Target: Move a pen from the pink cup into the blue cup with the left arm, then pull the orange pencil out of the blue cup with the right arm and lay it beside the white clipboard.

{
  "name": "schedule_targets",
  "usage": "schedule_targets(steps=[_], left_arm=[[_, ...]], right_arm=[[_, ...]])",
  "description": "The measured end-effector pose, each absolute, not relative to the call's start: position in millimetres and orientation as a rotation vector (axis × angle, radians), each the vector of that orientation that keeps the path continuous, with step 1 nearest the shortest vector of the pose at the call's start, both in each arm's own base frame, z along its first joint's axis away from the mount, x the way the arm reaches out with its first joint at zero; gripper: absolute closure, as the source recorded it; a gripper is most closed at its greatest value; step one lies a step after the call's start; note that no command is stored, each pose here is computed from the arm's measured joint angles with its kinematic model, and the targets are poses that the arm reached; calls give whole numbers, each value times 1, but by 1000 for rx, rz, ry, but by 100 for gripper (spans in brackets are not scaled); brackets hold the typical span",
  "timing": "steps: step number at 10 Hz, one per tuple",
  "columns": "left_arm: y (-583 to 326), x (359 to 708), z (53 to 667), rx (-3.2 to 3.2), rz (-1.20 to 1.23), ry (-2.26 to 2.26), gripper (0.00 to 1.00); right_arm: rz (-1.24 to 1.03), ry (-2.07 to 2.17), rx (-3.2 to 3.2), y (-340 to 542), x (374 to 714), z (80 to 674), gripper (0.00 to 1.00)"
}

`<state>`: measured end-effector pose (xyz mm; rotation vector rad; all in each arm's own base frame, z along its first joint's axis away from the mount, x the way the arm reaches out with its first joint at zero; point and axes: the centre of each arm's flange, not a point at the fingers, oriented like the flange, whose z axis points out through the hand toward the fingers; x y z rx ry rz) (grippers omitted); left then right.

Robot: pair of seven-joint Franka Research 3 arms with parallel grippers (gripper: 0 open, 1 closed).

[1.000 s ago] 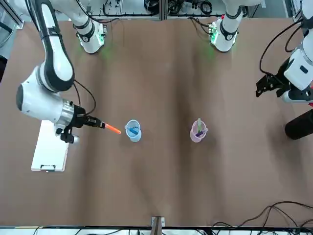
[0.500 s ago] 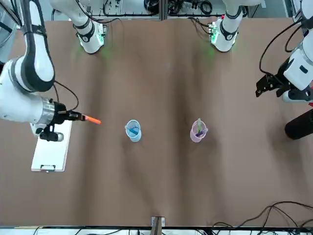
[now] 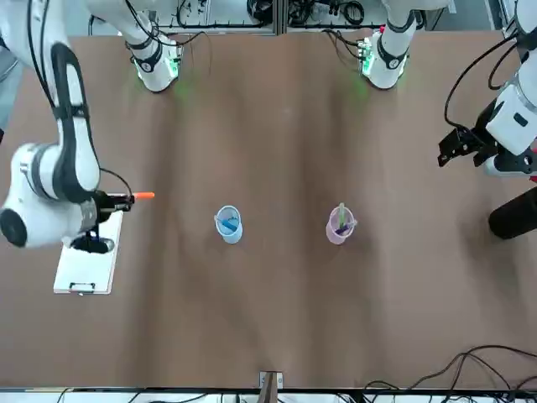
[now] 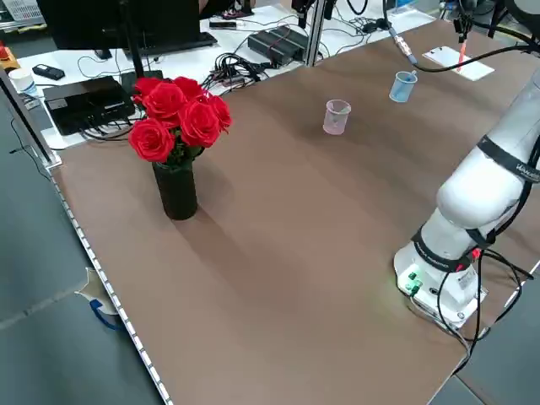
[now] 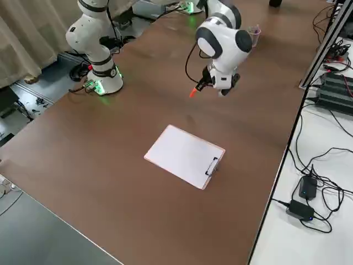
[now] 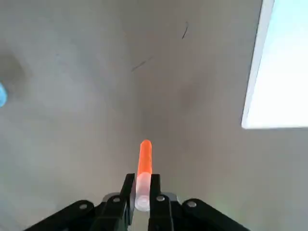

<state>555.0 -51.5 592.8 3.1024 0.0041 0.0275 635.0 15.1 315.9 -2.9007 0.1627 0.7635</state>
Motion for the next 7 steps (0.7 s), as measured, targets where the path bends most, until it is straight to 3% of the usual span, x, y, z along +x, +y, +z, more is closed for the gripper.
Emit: schedule_targets(steps=[7], left_arm=[[-57,554,593,3102,27,-11,0]], right_arm=[[658,137,-3026,14,691,268,84]])
